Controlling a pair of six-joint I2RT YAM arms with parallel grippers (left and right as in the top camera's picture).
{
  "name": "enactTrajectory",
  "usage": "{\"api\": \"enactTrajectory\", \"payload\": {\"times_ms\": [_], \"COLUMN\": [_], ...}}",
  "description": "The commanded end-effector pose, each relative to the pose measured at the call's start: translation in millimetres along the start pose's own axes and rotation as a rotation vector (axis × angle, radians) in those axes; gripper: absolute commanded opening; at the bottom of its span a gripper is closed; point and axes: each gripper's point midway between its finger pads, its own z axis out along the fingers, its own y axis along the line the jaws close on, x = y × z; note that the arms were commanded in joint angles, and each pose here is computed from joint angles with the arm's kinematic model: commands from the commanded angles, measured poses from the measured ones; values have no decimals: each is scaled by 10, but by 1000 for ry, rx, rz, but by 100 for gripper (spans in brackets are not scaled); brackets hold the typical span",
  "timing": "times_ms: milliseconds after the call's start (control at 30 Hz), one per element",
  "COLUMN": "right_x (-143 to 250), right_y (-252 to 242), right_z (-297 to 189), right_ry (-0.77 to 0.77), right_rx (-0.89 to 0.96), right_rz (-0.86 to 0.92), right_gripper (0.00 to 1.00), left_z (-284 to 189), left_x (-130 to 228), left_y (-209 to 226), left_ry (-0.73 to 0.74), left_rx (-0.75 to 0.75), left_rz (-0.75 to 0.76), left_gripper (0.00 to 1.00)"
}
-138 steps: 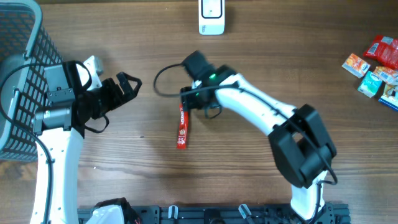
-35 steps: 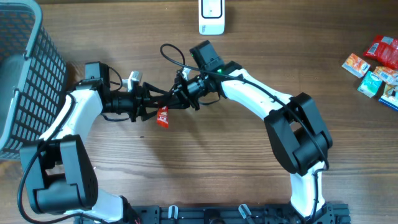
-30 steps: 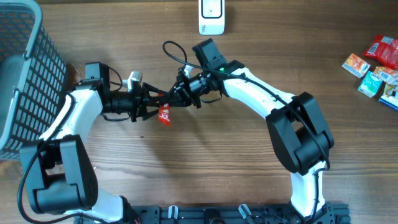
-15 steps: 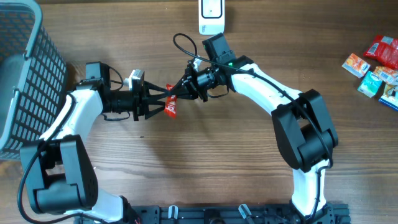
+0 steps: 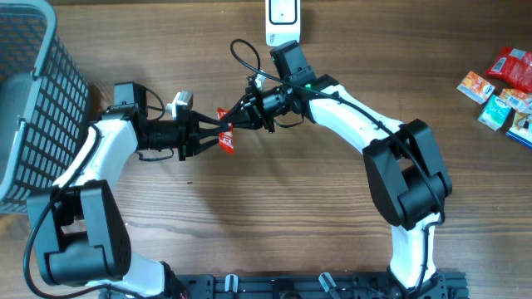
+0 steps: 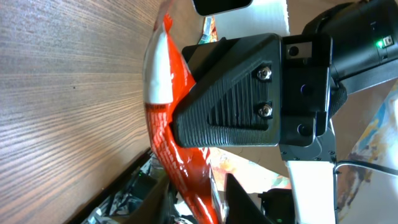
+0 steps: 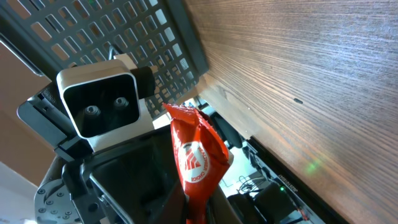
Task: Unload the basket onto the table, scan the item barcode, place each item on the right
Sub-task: 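Grasp the stick with the left gripper and open the right gripper, then withdraw the right gripper while the left gripper holds the stick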
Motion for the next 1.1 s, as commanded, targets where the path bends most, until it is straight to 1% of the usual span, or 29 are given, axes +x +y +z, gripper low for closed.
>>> {"api": "enactTrajectory", "payload": {"times_ms": [0, 33, 67, 133, 167, 233, 300, 367, 400, 467, 567, 700, 800, 1000, 1067], "right_x": [140, 140, 135, 111, 95, 30, -62, -196, -249, -347, -461, -606, -720, -833, -840], "right_y": [105, 105, 102, 94, 88, 61, 12, -92, -141, -239, -310, -412, -499, -493, -440], "right_z": [-10, -8, -8, -7, -7, -8, -14, -37, -51, -88, -136, -228, -316, -381, -353], "right_ry": [35, 35, 32, 18, 8, -29, -81, -159, -189, -243, -296, -365, -420, -444, -424], "right_rx": [-19, -19, -18, -12, -9, 8, 38, 99, 127, 188, 257, 349, 433, 520, 536], "right_rz": [-15, -18, -23, -35, -51, -103, -155, -203, -222, -268, -385, -466, -518, -714, -846], "right_gripper": [4, 4, 6, 11, 16, 28, 44, 63, 68, 75, 79, 82, 83, 83, 83], "left_z": [14, 14, 14, 14, 14, 14, 14, 9, 0, -29, -105, -251, -389, -575, -605], "left_x": [10, 2, -6, -27, -36, -38, -35, -39, -45, -63, -111, -211, -305, -420, -435], "left_y": [8, 4, 0, -11, -16, -19, -24, -23, -22, -20, -14, 26, 84, 176, 184], "left_ry": [12, 11, 9, 5, 3, 3, 5, 4, 1, -7, -28, -78, -132, -206, -214], "left_rx": [16, 17, 17, 20, 21, 22, 25, 25, 26, 30, 42, 56, 63, 77, 88], "left_rz": [-29, -43, -53, -63, -64, -79, -92, -125, -148, -209, -323, -492, -585, -737, -807], "left_gripper": [9, 4, 4, 4, 4, 4, 4, 4, 4, 4, 4, 4, 4, 4, 4]}}
